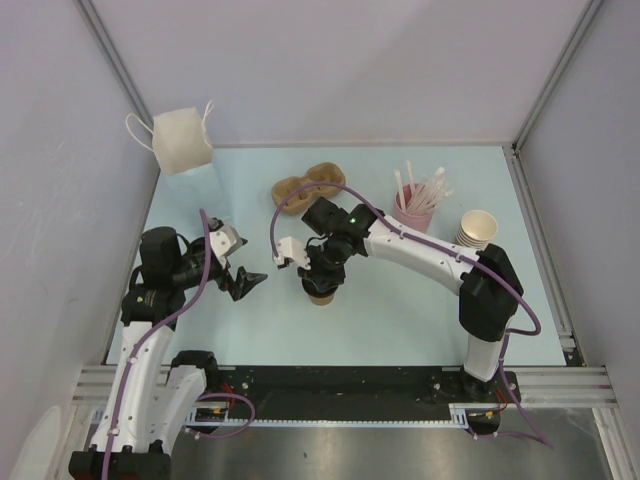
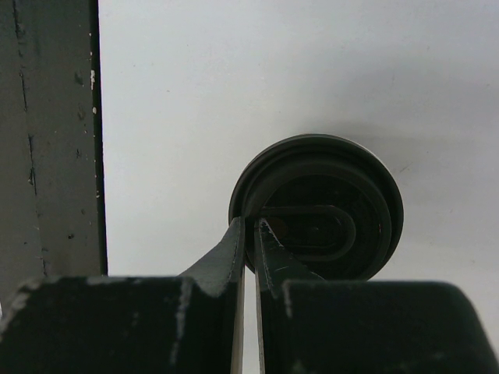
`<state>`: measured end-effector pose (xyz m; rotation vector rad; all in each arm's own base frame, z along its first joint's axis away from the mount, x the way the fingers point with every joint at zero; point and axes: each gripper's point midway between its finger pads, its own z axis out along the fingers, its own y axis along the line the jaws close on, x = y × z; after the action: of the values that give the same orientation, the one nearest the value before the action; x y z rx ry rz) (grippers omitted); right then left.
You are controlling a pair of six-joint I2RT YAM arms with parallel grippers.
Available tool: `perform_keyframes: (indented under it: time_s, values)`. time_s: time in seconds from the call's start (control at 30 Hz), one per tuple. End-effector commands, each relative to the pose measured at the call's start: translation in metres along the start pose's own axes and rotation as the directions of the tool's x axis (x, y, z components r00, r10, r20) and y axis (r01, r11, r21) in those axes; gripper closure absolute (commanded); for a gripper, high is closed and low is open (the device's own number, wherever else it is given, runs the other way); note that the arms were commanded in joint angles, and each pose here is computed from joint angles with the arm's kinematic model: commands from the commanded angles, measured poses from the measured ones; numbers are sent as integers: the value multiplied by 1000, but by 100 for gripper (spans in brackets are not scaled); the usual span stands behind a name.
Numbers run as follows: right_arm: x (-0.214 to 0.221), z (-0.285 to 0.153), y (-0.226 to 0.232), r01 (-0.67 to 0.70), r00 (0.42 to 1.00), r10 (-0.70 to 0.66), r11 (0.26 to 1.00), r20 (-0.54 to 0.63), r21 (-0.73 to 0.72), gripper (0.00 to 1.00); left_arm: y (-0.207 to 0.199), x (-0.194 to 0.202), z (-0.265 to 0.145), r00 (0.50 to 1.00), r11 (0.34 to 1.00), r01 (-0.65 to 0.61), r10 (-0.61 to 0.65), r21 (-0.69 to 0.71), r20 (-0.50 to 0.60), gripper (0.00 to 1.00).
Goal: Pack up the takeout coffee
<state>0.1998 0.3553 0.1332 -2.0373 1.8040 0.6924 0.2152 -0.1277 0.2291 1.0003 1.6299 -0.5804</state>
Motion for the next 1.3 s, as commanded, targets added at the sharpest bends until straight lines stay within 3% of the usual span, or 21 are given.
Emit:
perform_keyframes:
  time_s: [0.0, 1.03, 1.13, 1.27]
  values:
    - [4, 1, -1, 11, 1000, -10, 1000, -20, 3, 100, -2, -4, 1, 999, 999, -43, 42, 26, 31, 0]
    - [3, 8, 4, 6, 1000, -6, 1000, -9, -26, 93, -3, -4, 0, 998, 998, -50, 49, 28, 34, 1]
    - [4, 8, 2, 6, 1000, -7, 1000, -11, -21, 88, -3, -4, 0, 998, 998, -53, 52, 29, 35, 1]
    - [3, 5, 1, 7, 1000, -7, 1000, -4, -13, 71, -4, -3, 0, 998, 998, -50, 49, 32, 34, 1]
